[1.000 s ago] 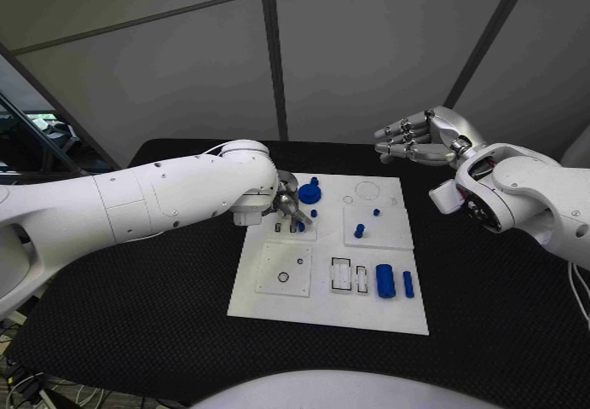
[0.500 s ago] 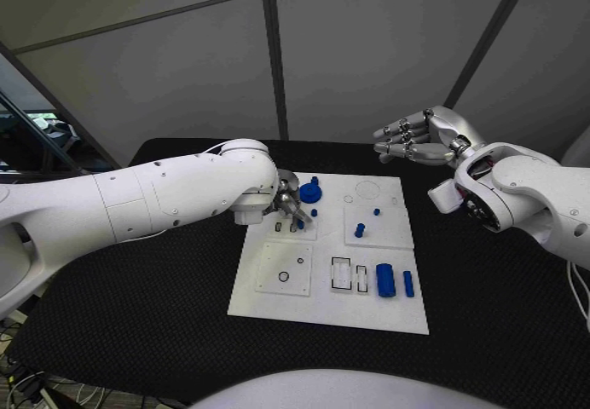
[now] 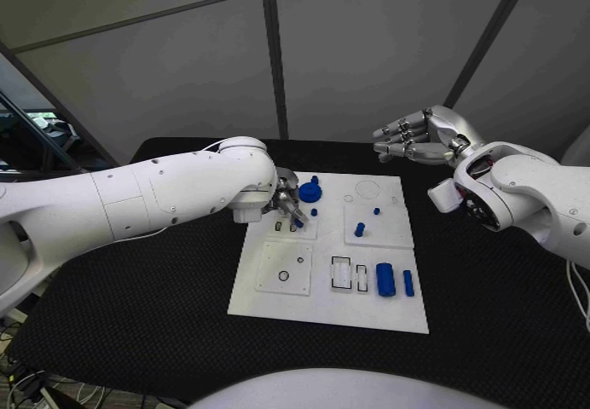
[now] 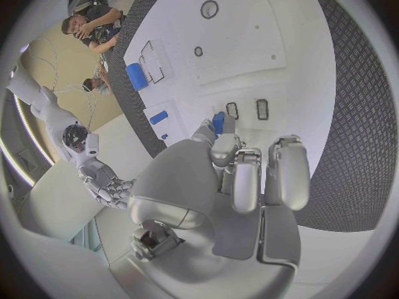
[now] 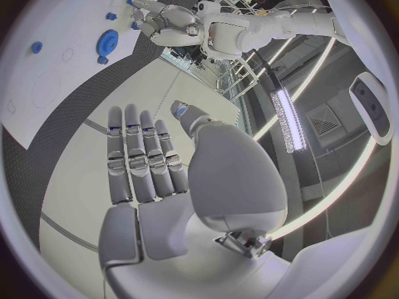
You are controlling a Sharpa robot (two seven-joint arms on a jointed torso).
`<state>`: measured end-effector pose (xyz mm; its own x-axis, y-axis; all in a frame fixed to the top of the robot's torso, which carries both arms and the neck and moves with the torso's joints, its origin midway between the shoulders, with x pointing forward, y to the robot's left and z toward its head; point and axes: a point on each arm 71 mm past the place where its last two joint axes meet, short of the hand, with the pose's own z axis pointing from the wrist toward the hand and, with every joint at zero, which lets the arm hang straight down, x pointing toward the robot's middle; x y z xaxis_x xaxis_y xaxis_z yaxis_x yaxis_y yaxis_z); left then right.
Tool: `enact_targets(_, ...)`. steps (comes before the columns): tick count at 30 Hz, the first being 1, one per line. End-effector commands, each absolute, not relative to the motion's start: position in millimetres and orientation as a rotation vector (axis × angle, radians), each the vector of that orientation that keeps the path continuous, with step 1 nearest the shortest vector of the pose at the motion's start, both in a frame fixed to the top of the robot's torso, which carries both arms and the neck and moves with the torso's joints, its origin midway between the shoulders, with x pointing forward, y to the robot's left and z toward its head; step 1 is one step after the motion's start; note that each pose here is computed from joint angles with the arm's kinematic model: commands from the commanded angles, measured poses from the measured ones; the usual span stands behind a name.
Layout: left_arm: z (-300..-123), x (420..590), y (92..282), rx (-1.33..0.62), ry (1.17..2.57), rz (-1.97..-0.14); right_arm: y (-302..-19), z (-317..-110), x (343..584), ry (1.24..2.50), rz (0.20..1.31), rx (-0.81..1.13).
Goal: Assemble the parts on the task board
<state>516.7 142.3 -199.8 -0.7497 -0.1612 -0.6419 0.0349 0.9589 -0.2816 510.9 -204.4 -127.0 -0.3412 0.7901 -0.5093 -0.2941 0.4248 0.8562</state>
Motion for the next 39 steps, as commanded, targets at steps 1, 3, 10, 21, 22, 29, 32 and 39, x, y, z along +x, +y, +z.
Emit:
enact_targets(1,-201.1,515.2,142.9,-0.101,2.404,-0.390,-204,-126,511,1.541,1.197,0.446)
enact_targets(3,-200.6,514.9,143.5,-0.112,2.396,-0.399,-204,-126,512,1.542,1.197,0.446)
enact_targets(10,-196.9,512.9,149.8,-0.193,2.345,-0.445,-204,-126,512,1.544,1.195,0.448)
enact_targets(21,-191.2,501.0,165.3,-0.318,2.269,-0.457,-206,-127,512,1.551,1.188,0.453)
enact_targets(22,-191.2,499.1,166.2,-0.329,2.264,-0.453,-206,-127,512,1.551,1.187,0.453)
enact_targets(29,-197.8,490.7,167.0,-0.348,2.229,-0.424,-208,-127,512,1.551,1.184,0.455)
enact_targets(32,-201.3,488.2,166.7,-0.337,2.204,-0.411,-209,-127,512,1.550,1.183,0.455)
enact_targets(39,-209.7,484.3,166.7,-0.323,2.169,-0.382,-209,-127,512,1.551,1.182,0.456)
